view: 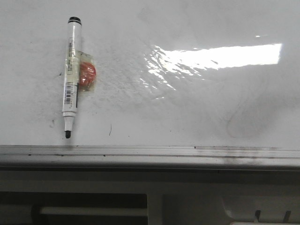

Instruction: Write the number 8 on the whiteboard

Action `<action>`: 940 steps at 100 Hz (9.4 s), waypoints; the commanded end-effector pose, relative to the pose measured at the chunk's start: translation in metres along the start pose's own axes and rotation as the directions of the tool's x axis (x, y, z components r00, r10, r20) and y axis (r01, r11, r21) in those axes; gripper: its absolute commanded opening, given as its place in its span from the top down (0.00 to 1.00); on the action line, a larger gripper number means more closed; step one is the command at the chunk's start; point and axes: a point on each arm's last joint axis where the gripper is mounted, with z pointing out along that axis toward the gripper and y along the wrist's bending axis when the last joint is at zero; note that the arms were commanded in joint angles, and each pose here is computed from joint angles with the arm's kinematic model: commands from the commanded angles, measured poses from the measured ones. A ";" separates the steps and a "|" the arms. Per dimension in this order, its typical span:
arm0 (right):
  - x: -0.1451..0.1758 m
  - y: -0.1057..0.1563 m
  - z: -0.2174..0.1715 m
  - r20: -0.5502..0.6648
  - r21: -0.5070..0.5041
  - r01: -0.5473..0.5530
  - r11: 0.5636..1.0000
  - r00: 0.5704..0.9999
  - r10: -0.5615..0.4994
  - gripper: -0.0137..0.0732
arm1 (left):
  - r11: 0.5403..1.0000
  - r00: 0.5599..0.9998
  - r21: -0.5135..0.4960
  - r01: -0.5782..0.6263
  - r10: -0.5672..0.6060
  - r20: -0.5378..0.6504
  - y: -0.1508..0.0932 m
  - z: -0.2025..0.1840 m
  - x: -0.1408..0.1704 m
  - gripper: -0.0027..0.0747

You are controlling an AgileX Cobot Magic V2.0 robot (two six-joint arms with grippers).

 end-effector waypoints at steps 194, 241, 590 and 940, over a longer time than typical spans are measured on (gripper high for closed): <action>-0.149 -0.029 -0.002 -0.145 -0.102 -0.205 0.974 0.971 0.189 0.71 | 0.906 0.960 0.355 0.232 -0.154 -0.235 -0.045 0.030 -0.116 0.52; -0.164 -0.025 0.000 -0.115 -0.167 -0.238 0.957 0.969 0.220 0.30 | 0.823 0.898 0.475 0.312 -0.094 -0.429 -0.099 0.089 -0.099 0.52; -0.190 0.043 0.069 0.551 -0.188 0.183 0.965 0.833 -0.051 0.88 | 0.667 0.989 0.736 -0.120 0.015 0.148 -0.088 -0.007 -0.136 0.99; -0.239 0.126 0.031 0.286 -0.830 0.320 0.457 0.947 -0.143 0.93 | 0.163 0.986 0.986 -0.028 0.168 0.000 -0.173 0.049 -0.119 0.42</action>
